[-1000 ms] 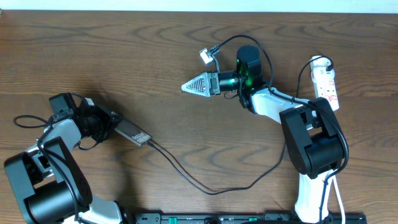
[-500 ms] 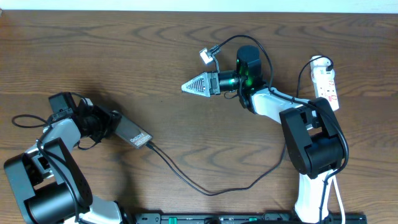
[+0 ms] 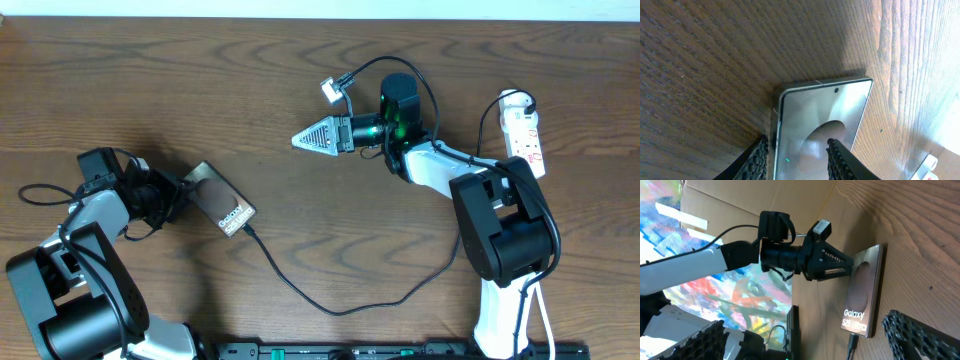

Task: Plug charger to phone and switch on socket
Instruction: 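Lower the phone flat onto the table with the left gripper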

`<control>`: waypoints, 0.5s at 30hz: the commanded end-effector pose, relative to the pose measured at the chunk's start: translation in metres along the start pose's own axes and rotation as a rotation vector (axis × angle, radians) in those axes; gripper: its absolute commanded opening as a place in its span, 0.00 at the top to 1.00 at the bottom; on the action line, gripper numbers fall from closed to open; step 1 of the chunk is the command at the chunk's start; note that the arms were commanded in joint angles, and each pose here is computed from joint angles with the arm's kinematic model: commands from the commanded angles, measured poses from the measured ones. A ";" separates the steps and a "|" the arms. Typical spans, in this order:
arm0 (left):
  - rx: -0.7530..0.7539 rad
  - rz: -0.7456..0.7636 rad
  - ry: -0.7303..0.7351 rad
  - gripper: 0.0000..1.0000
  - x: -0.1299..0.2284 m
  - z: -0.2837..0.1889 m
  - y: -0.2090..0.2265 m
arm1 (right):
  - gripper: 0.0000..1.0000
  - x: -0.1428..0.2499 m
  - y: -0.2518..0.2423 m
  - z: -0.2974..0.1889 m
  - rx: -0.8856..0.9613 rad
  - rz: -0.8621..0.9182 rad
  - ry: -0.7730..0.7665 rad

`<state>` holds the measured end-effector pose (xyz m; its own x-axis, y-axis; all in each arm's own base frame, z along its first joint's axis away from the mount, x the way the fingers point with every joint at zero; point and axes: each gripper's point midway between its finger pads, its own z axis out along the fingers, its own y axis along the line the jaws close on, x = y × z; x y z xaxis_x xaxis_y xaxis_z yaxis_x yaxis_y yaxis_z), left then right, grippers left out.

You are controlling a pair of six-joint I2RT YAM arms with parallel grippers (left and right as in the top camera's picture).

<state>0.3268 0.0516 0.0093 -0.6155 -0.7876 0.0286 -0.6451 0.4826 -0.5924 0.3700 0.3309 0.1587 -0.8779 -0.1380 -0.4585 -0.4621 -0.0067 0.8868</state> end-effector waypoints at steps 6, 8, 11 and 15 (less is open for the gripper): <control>-0.071 -0.019 -0.003 0.55 0.002 0.002 0.017 | 0.01 -0.005 0.005 0.000 -0.003 -0.013 -0.004; -0.066 -0.018 -0.002 0.54 0.002 0.002 0.016 | 0.01 -0.005 0.005 0.000 -0.003 -0.013 -0.004; 0.002 0.015 0.027 0.53 0.005 0.000 0.004 | 0.01 -0.005 0.005 0.000 -0.003 -0.013 -0.004; 0.094 0.088 0.019 0.54 0.004 -0.012 -0.021 | 0.01 -0.005 0.005 0.000 -0.003 -0.012 -0.003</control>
<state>0.3272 0.0455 0.0150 -0.6411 -0.7665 0.0386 -0.6140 0.4820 -0.6250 0.3700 0.3309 0.1586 -0.8783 -0.1381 -0.4578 -0.4614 -0.0066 0.8872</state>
